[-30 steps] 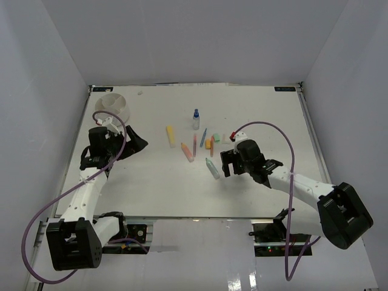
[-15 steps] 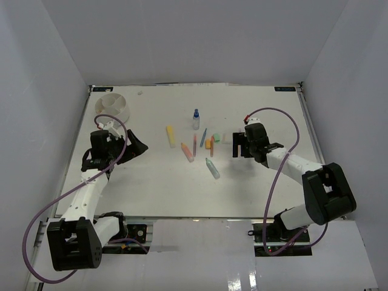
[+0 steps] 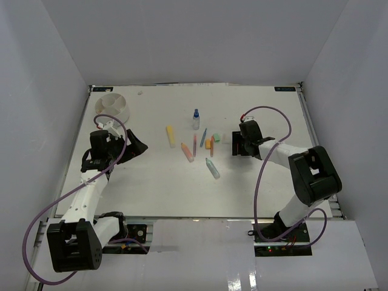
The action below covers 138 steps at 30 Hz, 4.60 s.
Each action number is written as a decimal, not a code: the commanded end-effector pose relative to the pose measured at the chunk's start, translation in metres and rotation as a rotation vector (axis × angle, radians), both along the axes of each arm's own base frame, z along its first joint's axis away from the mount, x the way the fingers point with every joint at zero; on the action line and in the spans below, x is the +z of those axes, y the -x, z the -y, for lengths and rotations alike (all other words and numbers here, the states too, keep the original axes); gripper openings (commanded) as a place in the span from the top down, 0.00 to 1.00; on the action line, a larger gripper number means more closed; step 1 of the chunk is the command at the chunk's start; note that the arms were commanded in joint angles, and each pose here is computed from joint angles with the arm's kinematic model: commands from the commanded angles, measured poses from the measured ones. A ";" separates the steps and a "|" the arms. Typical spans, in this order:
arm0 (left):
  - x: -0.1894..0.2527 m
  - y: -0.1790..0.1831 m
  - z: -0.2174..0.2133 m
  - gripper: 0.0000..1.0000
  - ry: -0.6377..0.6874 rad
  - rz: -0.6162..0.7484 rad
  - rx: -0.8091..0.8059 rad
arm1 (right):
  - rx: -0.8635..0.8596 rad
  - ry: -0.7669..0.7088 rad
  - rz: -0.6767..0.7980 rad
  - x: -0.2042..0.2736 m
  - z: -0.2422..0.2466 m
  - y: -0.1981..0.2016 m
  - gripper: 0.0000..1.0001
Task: Sort the stationery into containers
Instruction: Pick up the pen from the center of the board, then place the pen in the storage box.
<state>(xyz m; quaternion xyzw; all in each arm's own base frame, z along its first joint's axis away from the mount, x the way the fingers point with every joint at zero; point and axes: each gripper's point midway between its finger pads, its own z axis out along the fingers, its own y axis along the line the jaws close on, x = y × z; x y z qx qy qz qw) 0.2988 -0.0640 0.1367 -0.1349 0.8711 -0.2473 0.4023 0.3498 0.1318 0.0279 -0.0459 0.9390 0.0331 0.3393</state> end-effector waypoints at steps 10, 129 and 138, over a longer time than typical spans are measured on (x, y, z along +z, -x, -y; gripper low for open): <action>0.004 0.001 0.003 0.05 0.011 0.017 -0.010 | -0.083 0.029 0.022 -0.006 0.012 -0.036 0.54; 0.075 -0.290 -0.124 0.57 -0.651 0.294 0.460 | 0.781 -0.384 0.435 0.116 -0.154 0.096 0.08; 0.149 -0.248 -0.099 0.21 -0.495 0.366 0.413 | 0.624 -0.310 0.342 0.113 -0.143 0.075 0.10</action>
